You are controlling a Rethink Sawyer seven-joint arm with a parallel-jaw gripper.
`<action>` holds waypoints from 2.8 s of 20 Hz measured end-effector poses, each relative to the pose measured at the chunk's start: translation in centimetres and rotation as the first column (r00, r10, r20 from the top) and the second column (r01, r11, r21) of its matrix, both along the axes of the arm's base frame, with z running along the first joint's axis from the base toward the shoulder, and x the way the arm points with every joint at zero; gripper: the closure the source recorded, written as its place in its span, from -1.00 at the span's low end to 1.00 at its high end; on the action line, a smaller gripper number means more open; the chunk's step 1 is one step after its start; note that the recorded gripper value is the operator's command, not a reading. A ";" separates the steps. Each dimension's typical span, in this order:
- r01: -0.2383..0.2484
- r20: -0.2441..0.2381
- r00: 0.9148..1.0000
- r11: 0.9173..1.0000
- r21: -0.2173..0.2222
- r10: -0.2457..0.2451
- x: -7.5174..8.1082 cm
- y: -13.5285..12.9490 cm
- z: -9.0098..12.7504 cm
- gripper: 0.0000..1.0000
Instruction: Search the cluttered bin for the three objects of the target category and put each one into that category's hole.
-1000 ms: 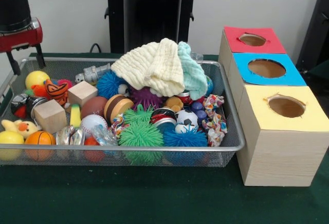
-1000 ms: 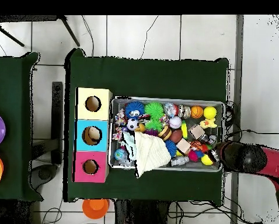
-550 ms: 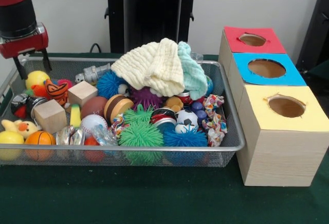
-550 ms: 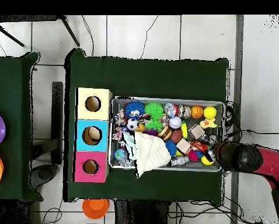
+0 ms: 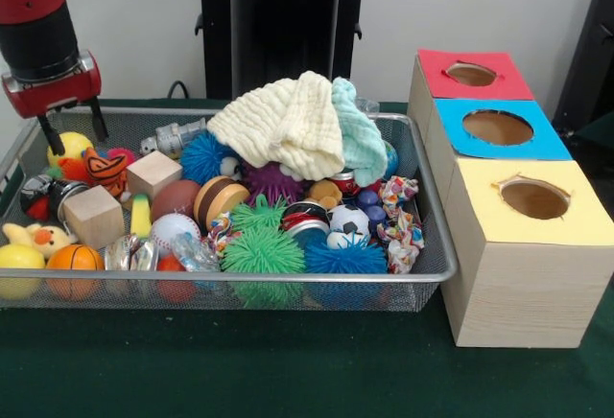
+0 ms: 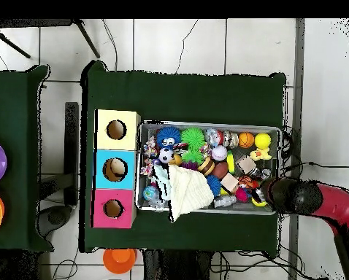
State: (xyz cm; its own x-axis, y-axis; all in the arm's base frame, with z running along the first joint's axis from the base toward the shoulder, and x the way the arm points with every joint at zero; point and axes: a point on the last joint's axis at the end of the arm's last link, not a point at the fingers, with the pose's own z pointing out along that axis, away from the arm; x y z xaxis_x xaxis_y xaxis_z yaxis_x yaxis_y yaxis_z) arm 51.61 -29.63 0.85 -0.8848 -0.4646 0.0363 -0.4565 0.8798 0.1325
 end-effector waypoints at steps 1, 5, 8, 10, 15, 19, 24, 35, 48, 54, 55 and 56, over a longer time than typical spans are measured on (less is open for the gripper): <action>0.000 -0.002 1.000 1.000 0.004 0.000 -0.1 0.1 -0.2 -1.00; 0.000 -0.009 1.000 1.000 0.020 0.000 -0.3 0.6 -0.9 -1.00; 0.000 -0.014 1.000 1.000 0.030 0.000 -0.4 0.9 -1.3 -1.00; -0.005 -0.017 1.000 0.999 0.033 0.006 -0.6 1.2 -1.7 -1.00; -0.045 -0.027 0.999 0.999 0.024 0.045 -1.1 1.8 -2.8 -1.00; -0.077 -0.034 0.996 0.997 0.014 0.078 -1.6 2.2 -3.6 -1.00; -0.098 -0.039 0.994 0.995 0.010 0.098 -2.0 2.4 -4.3 -1.00; -0.115 -0.003 0.993 0.993 -0.018 0.115 -1.7 2.0 -4.7 -1.00; -0.112 0.086 0.989 0.992 -0.059 0.117 -0.4 1.3 -3.7 -1.00; -0.112 0.083 0.990 0.992 -0.049 0.116 -0.5 1.6 -4.1 -1.00; -0.112 0.082 0.990 0.993 -0.048 0.116 -0.5 1.6 -4.2 -1.00; -0.112 0.082 0.990 0.993 -0.046 0.116 -0.6 1.7 -4.3 -1.00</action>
